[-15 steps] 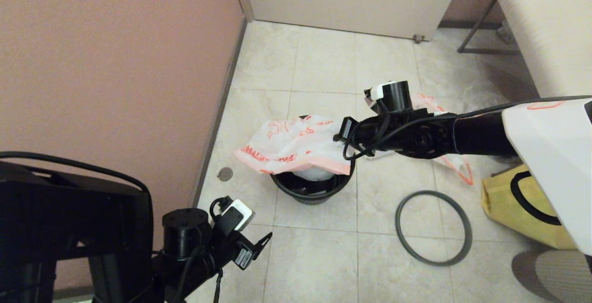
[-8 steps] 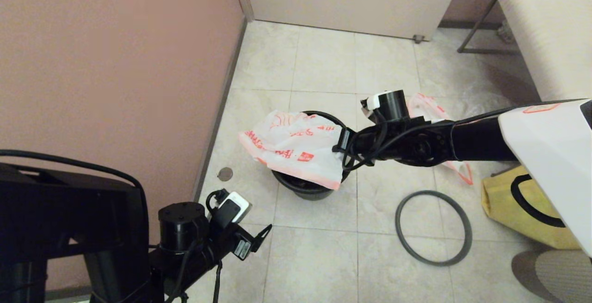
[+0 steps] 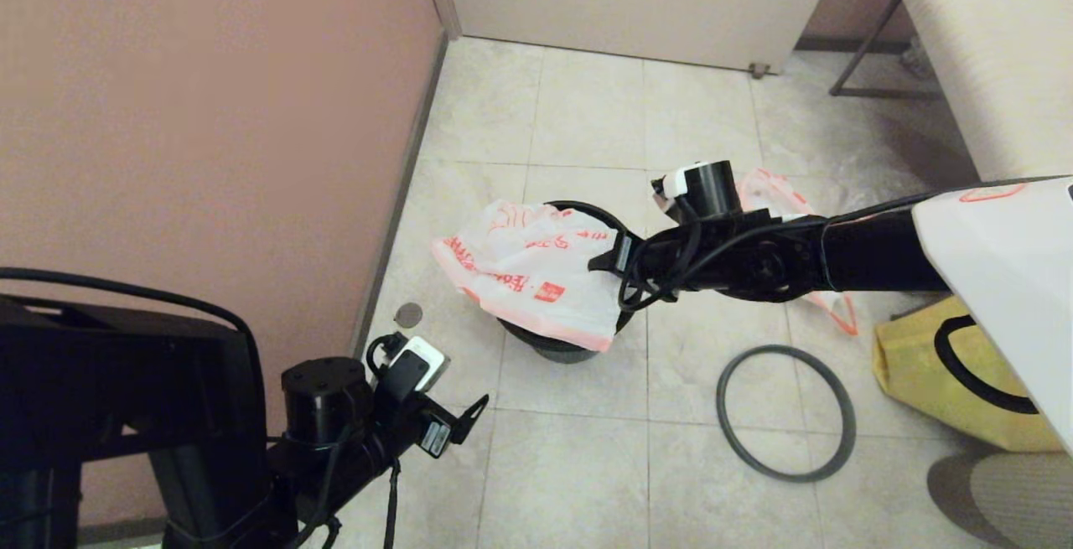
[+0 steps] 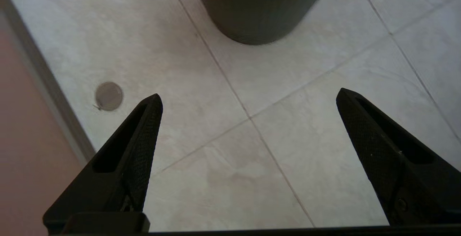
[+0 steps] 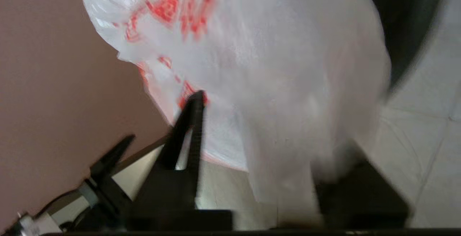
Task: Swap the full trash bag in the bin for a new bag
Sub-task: Put the new garbage bag on the trash can
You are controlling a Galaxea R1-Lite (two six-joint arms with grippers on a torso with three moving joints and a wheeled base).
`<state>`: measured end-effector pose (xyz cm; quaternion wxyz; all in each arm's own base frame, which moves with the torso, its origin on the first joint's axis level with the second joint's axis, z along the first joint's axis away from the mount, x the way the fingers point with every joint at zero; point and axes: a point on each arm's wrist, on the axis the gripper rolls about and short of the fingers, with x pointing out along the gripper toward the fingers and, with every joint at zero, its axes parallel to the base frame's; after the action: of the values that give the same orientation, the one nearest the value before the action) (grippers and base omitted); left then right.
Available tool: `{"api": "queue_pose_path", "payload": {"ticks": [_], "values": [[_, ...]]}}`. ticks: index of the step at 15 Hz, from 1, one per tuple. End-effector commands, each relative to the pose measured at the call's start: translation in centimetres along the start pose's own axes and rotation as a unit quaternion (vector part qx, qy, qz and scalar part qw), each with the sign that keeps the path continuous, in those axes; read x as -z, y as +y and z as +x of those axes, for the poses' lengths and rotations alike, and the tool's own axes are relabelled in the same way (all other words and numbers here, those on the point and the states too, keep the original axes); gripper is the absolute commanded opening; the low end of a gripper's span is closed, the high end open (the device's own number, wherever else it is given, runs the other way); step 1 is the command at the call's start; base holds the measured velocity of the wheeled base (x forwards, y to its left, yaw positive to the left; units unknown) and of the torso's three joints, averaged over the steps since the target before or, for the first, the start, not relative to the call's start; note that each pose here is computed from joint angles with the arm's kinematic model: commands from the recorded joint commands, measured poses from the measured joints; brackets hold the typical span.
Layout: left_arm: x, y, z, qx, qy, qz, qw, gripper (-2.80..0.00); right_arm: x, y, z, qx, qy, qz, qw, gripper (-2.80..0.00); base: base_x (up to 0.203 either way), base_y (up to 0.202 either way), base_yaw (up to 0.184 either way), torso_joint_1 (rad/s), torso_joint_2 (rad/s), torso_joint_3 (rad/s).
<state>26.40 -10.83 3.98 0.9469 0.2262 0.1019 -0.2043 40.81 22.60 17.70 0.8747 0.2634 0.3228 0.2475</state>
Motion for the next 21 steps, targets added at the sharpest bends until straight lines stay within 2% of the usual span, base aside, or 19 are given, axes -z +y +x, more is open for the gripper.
{"api": "queue_pose_path", "payload": {"ticks": [1, 3, 7, 8, 11, 12, 13, 15, 17, 19, 20, 21], "values": [[-0.3, 0.5, 0.4, -0.011, -0.011, -0.001, 0.9999, 0.00, -0.3, 0.5, -1.5, -0.002, -0.004, 0.003, 1.000, 0.00, 0.000, 0.000, 0.000, 0.000, 0.00, 0.000], [-0.6, 1.1, 0.9, -0.030, -0.017, -0.005, 0.9994, 0.00, 0.4, 0.4, -2.8, 0.012, 0.016, 0.008, 1.000, 0.00, 0.000, 0.000, 0.000, 0.000, 0.00, 0.000], [-0.9, 2.0, 1.2, -0.055, -0.025, -0.014, 0.9981, 0.00, 2.6, -1.2, -3.5, 0.059, 0.064, 0.026, 0.996, 0.00, 0.000, 0.000, 0.000, 0.000, 0.00, 0.000], [-0.8, 2.2, 1.2, -0.059, -0.024, -0.014, 0.9979, 0.00, 3.1, -1.5, -4.1, 0.065, 0.070, 0.028, 0.995, -2.80, 0.000, 0.000, 0.000, 0.000, 0.00, 0.000], [-1.2, 3.1, 2.9, -0.075, -0.041, -0.022, 0.9961, 0.00, 4.9, -2.6, -5.7, 0.070, 0.074, 0.031, 0.994, -2.80, 0.000, 0.000, 0.000, 0.000, 0.00, 0.000], [-1.3, 3.2, 3.7, -0.080, -0.050, -0.039, 0.9948, 0.00, 5.3, -3.1, -5.8, 0.067, 0.068, 0.031, 0.995, -2.80, 0.000, 0.000, 0.000, 0.000, 0.00, 0.000], [-1.5, 3.3, 4.1, -0.084, -0.057, -0.066, 0.9926, 0.00, 5.6, -3.5, -5.8, 0.063, 0.061, 0.031, 0.996, -2.80, 0.000, 0.000, 0.000, 0.000, 0.00, 0.000], [-1.8, 3.1, 4.2, -0.074, -0.050, -0.145, 0.9853, 0.00, 5.1, -3.7, -6.0, 0.057, 0.047, 0.032, 0.997, -2.80, 0.000, 0.000, 0.000, 0.000, 0.00, 0.000], [-2.9, 2.9, 3.5, -0.056, -0.067, -0.238, 0.9674, 0.00, 4.6, -3.1, -6.0, 0.048, 0.036, 0.027, 0.998, -2.80, 0.000, 0.000, 0.000, 0.000, 0.00, 0.000], [-4.1, 2.7, 2.6, -0.005, -0.087, -0.318, 0.9441, 0.00, 4.4, -2.9, -6.2, 0.045, 0.033, 0.026, 0.998, -2.80, 0.000, 0.000, 0.000, 0.000, 0.00, 0.000], [-4.3, 2.8, 2.3, 0.020, -0.092, -0.345, 0.9338, 0.00, 4.3, -2.9, -6.3, 0.045, 0.032, 0.026, 0.998, -2.80, 0.000, 0.000, 0.000, 0.000, 0.00, 0.000], [-4.3, 3.2, 2.4, 0.038, -0.094, -0.361, 0.9272, 0.00, 4.2, -2.9, -6.5, 0.044, 0.029, 0.027, 0.998, -2.80, 0.000, 0.000, 0.000, 0.000, 0.00, 0.000]]}}
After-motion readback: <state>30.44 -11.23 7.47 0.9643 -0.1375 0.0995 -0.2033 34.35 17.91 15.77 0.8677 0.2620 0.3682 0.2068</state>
